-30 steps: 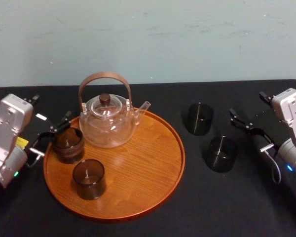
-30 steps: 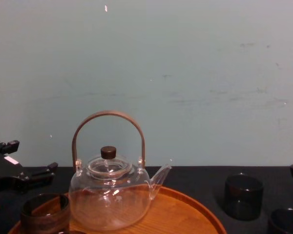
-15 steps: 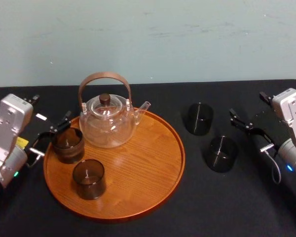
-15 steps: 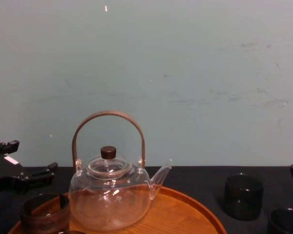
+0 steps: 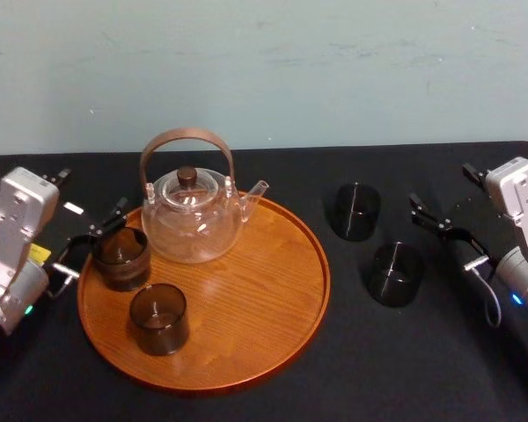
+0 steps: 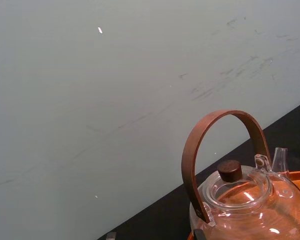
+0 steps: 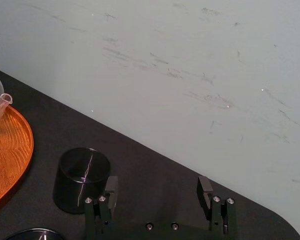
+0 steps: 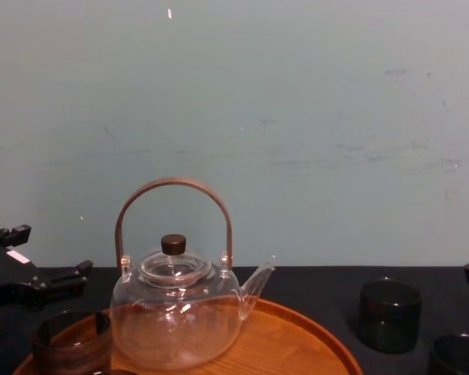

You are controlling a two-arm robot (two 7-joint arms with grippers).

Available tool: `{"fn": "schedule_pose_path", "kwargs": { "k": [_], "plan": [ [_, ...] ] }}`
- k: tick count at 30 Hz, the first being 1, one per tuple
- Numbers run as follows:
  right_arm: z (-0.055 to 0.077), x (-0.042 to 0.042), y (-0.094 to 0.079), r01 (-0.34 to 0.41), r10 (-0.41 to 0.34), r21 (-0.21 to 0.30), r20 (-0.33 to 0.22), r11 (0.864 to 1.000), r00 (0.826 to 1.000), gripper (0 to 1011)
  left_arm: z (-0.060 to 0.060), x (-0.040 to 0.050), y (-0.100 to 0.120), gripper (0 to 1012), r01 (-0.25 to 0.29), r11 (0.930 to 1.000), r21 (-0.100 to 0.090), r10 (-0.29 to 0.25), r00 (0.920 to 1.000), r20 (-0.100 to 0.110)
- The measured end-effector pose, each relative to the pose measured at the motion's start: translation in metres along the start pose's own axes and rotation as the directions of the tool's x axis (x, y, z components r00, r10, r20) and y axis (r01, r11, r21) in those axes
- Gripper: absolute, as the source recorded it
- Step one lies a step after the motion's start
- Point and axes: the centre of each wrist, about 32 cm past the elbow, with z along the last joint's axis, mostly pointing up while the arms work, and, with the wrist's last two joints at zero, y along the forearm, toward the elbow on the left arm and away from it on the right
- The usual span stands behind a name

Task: Pick up the glass from the table and place it on the tray.

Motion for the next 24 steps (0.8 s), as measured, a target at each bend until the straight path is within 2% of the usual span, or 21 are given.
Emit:
{"fn": "schedule_pose_path", "kwargs": {
  "k": [9, 15, 20, 24],
  "plan": [
    [0.0, 0.0005, 0.0, -0.001, 0.001, 0.002, -0.002, 1.0, 1.0, 1009, 0.0, 0.0, 0.0, 1001, 0.0, 1.0, 0.0, 0.0, 1.0, 0.0],
    [-0.003, -0.0001, -0.006, -0.023, 0.023, 0.014, -0.041, 1.0, 0.999, 1009, 0.0, 0.0, 0.0, 1001, 0.0, 1.0, 0.0, 0.0, 1.0, 0.0],
    [-0.001, -0.005, -0.012, -0.058, 0.059, 0.028, -0.056, 0.998, 0.997, 1009, 0.0, 0.0, 0.0, 1001, 0.0, 1.0, 0.0, 0.0, 1.0, 0.0],
    [0.001, -0.0129, -0.018, -0.094, 0.097, 0.039, -0.072, 0.995, 0.993, 1009, 0.0, 0.0, 0.0, 1001, 0.0, 1.0, 0.0, 0.0, 1.0, 0.0]
  ]
}}
